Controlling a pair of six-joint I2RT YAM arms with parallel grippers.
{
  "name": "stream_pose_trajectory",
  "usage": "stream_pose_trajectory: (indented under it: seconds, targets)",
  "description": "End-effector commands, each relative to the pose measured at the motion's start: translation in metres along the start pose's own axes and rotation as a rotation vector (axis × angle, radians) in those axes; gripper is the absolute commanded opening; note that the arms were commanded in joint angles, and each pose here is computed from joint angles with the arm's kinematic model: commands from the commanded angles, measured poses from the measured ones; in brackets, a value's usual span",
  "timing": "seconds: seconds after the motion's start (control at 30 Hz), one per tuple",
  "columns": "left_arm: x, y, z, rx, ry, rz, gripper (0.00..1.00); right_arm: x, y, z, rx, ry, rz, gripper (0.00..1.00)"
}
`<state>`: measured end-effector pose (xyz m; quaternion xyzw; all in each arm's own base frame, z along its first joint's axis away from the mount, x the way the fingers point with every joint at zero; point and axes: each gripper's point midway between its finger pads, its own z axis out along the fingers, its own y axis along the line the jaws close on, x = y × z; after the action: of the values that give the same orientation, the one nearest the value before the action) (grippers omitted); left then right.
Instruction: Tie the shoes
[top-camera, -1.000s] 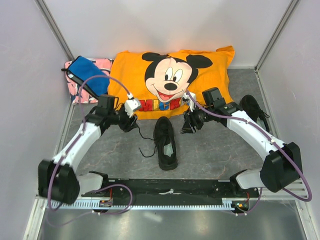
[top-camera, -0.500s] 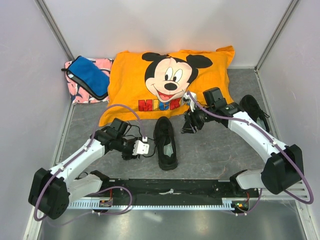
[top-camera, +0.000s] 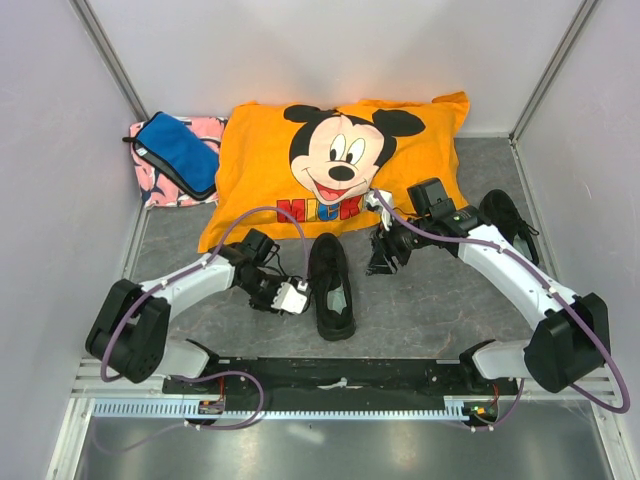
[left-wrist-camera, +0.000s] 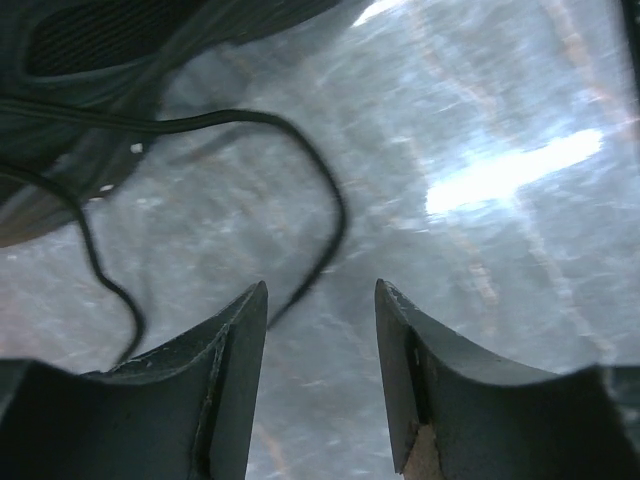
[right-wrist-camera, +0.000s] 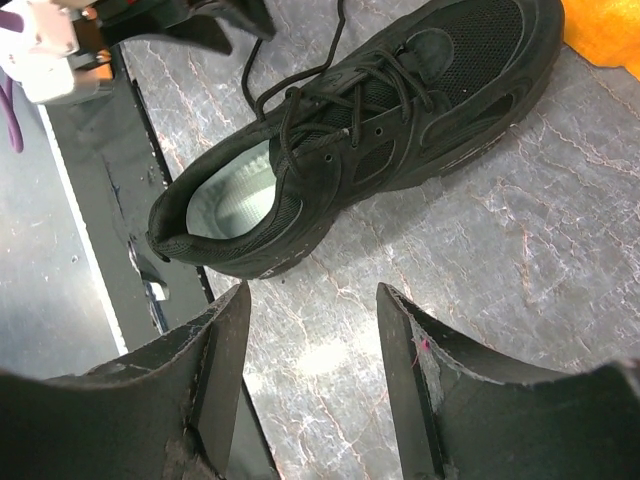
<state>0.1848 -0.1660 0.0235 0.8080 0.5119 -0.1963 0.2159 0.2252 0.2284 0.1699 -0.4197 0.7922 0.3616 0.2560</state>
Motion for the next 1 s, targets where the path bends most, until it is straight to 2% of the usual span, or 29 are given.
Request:
stream_pose_trajectory:
  seconds: [0.0,0.27,0.4,0.63,0.77,0.8,0.9,0.97]
  targets:
    - [-0.004,0.031,-0.002,-0.041,0.01,0.152,0.52,-0.009,0.008,-0.007,-0.024,-0.028,-0.071,0.61]
    - [-0.028,0.01,0.001,0.017,-0.044,0.203,0.5,-0.008,0.003,-0.005,-0.011,-0.016,-0.068,0.61]
    - [-0.02,-0.001,0.01,0.064,-0.005,0.193,0.47,-0.008,0.002,-0.004,-0.01,-0.014,-0.063,0.6]
    - [0.007,0.003,0.022,0.06,0.102,0.181,0.44,-0.01,0.004,-0.006,-0.011,-0.02,-0.061,0.6]
    - [0.01,0.0,0.023,0.092,0.111,0.192,0.32,-0.009,0.003,-0.006,-0.009,-0.018,-0.058,0.6]
    - [0.008,-0.002,0.024,0.107,0.104,0.211,0.23,-0.008,0.002,-0.005,-0.01,-0.014,-0.057,0.6]
    - [0.001,-0.015,0.023,0.156,0.081,0.242,0.05,-0.008,0.001,-0.003,-0.007,-0.012,-0.058,0.59]
    - [-0.003,-0.022,0.021,0.175,0.074,0.247,0.02,-0.008,-0.001,-0.003,-0.003,-0.013,-0.059,0.59]
